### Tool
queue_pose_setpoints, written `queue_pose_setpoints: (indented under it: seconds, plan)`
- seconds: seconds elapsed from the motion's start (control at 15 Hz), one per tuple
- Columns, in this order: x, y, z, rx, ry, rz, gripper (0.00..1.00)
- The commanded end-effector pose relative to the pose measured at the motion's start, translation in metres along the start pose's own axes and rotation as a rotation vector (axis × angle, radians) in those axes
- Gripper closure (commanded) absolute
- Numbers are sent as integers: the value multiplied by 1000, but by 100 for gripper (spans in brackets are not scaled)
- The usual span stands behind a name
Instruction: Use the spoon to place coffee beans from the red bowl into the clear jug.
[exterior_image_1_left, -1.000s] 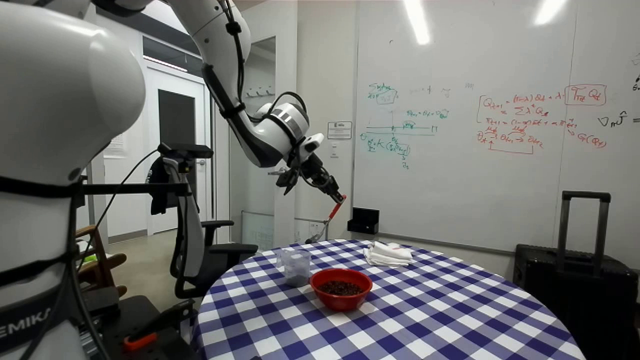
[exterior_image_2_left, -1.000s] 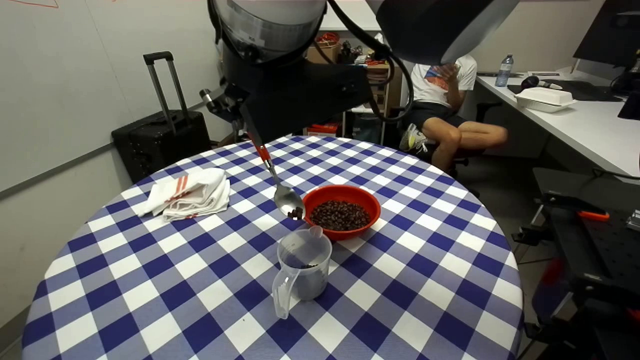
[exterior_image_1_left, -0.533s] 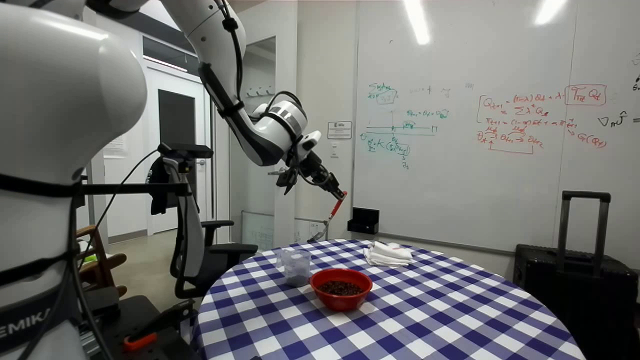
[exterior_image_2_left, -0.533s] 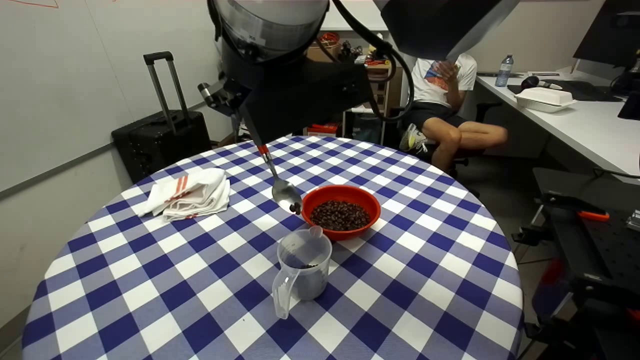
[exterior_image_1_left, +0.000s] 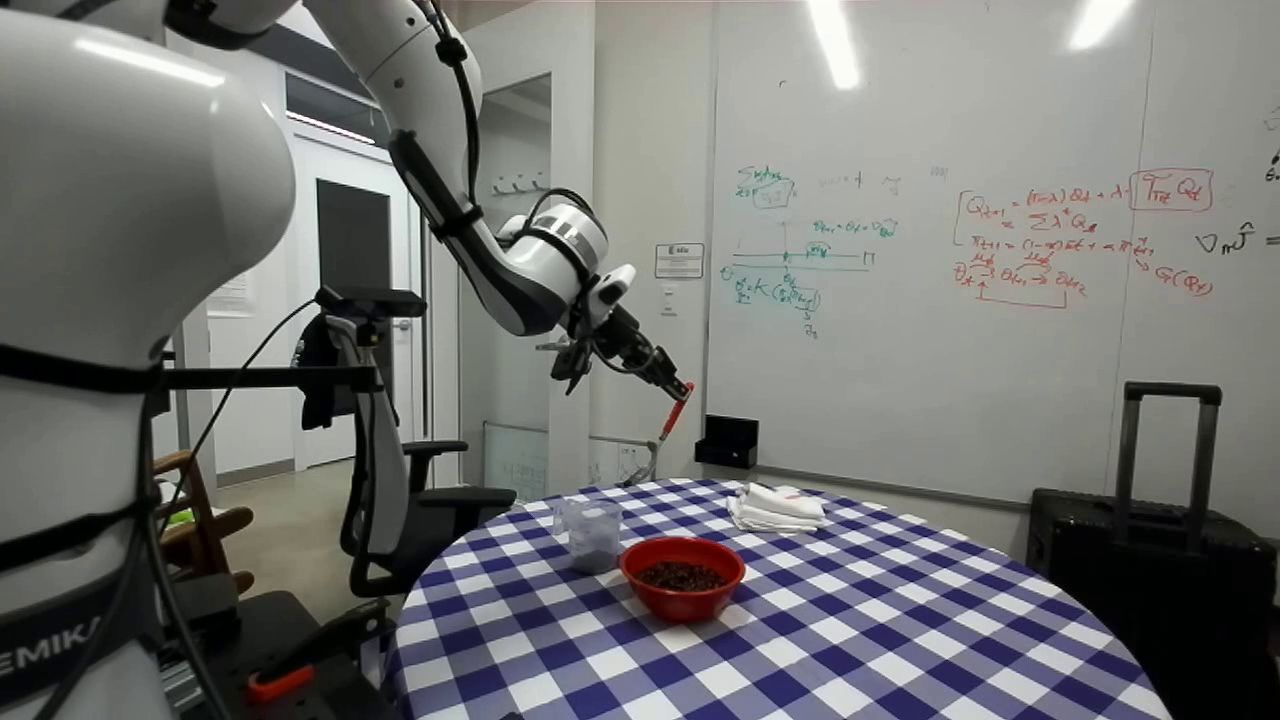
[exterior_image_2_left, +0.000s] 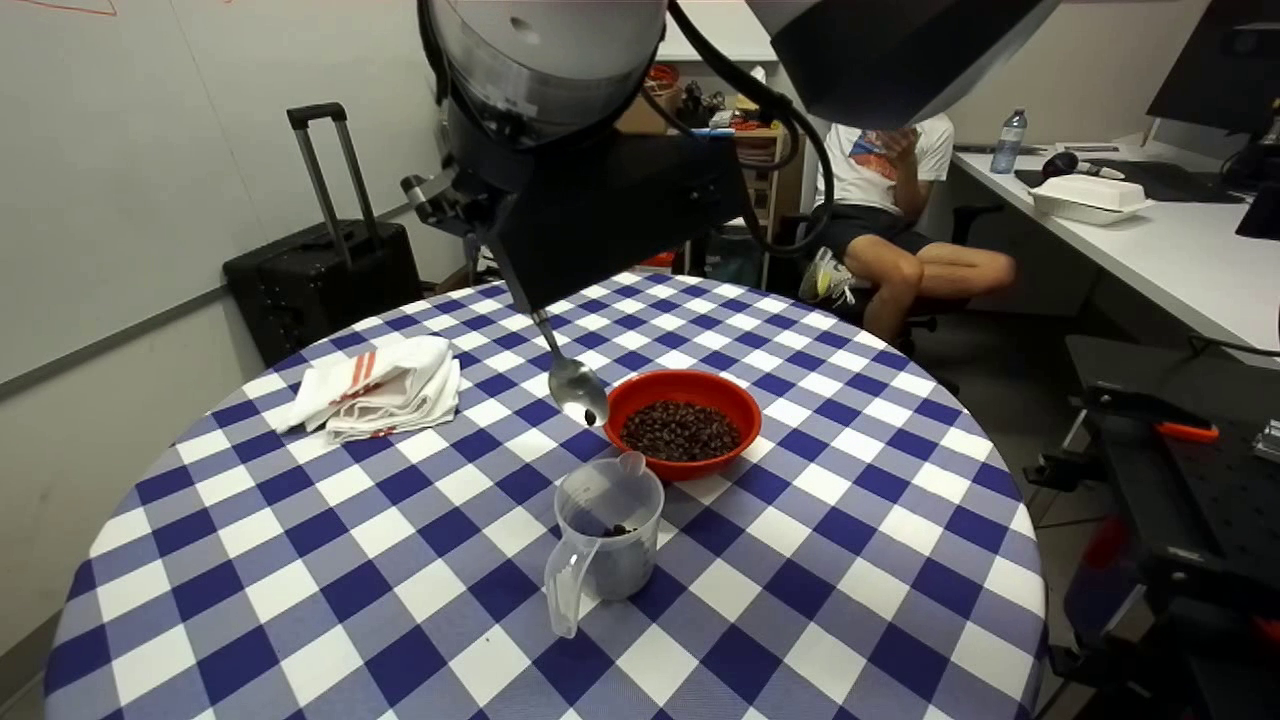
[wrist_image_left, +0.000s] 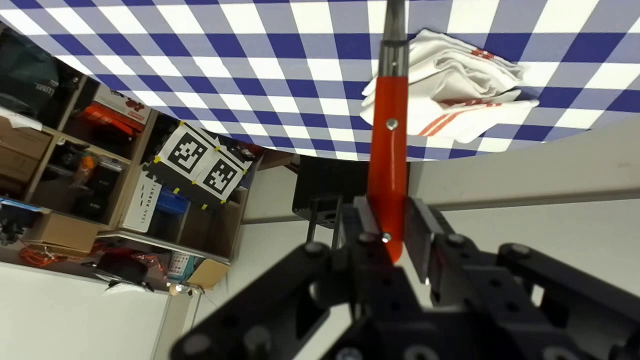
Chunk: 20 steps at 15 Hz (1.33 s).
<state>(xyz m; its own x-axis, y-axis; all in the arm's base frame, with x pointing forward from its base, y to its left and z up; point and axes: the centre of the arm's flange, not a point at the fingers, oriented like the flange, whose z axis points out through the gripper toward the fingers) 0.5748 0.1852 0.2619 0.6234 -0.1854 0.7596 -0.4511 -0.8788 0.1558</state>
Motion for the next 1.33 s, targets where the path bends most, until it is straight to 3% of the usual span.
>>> queue_pose_setpoints:
  seconds: [0.0,0.4,0.87,1.07,1.27]
  plan:
    - [-11,1,-8,-18,44,-2,95]
    - [-23,-2,-10,-33,66,-42,95]
    - [9,24,17,-47,-49,33,95]
    - [28,48,42,-55,-117,-52,95]
    - [33,81,74,-118,-172,-196,95]
